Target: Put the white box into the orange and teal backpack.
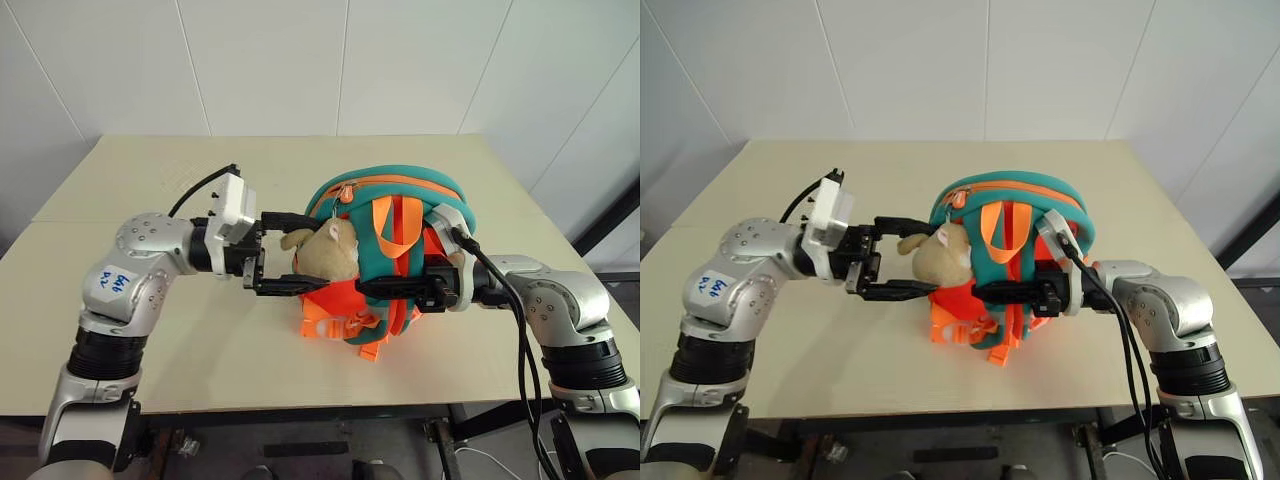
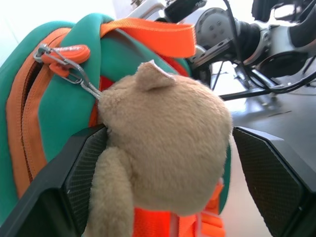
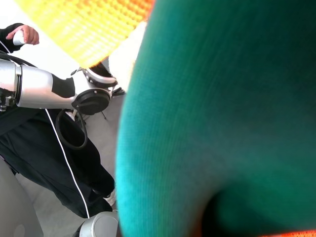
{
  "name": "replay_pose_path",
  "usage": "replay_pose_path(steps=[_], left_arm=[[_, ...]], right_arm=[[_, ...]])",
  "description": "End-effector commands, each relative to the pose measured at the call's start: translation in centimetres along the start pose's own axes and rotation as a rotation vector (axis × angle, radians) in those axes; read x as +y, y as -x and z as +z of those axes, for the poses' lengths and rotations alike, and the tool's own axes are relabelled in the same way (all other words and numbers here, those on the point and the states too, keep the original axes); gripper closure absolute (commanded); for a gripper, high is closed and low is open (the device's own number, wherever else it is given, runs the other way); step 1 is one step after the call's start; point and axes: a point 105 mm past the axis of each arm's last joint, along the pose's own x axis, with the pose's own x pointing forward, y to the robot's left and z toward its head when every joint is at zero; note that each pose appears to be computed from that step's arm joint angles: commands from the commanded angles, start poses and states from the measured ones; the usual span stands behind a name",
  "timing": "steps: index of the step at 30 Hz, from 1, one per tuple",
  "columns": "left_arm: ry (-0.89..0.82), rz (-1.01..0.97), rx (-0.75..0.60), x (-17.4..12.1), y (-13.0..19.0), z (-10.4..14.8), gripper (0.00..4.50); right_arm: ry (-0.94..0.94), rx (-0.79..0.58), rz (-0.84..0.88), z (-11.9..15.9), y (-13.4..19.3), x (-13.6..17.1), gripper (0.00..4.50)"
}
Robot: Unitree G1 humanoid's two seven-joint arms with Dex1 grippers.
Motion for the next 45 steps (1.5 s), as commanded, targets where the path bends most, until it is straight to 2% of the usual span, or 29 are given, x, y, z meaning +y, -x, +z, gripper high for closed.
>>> replay_pose_path(steps=[1,5,6,9,15,17,23,26,29,33,37,42,45], left_arm=[[-0.102,0.078,0.022,0.5,-0.3,0.0,0.22],[-0.176,0.142,0.003,1.3,-0.3,0.5,0.22],[-0.188,0.173,0.0,1.7,-0.2,0.6,0.4],[-0.219,0.225,-0.018,2.5,0.1,1.0,1.07],[-0.203,0.145,-0.004,1.7,1.0,1.2,2.81],[-0.203,0.169,0.008,2.4,1.8,1.6,3.25],[-0.226,0.244,0.08,5.3,5.5,2.8,3.25],[-0.195,0.285,0.199,6.6,8.4,1.2,3.25],[-0.165,0.314,0.24,7.2,9.8,0.0,3.25],[-0.033,0.339,0.199,6.9,10.0,-2.6,3.25],[0.103,0.281,0.272,4.4,8.9,-8.7,3.25],[0.208,0.251,0.327,3.1,7.4,-13.6,3.25],[0.226,0.221,0.34,2.5,6.6,-15.1,3.25]], right_arm=[[0.028,-0.006,0.017,0.4,-0.1,0.6,4.5],[0.031,-0.01,0.015,0.5,-0.2,0.6,4.5],[0.031,-0.011,0.015,0.5,-0.2,0.6,4.5],[0.034,-0.013,0.018,0.5,-0.3,0.6,4.5],[0.036,-0.02,0.019,0.6,-0.3,0.6,4.5],[0.033,-0.029,0.018,0.6,-0.3,0.6,4.5],[0.03,-0.034,0.012,0.7,-0.2,0.5,4.5],[0.032,-0.034,0.007,0.7,-0.1,0.4,4.5],[0.034,-0.034,0.001,0.7,-0.1,0.5,4.5],[0.04,-0.044,-0.033,0.7,0.3,0.4,4.5],[0.027,-0.063,-0.066,0.5,0.6,0.3,4.5],[0.019,-0.088,-0.084,0.2,0.5,0.3,4.5],[0.051,-0.076,-0.115,-0.3,0.4,0.0,4.5]])
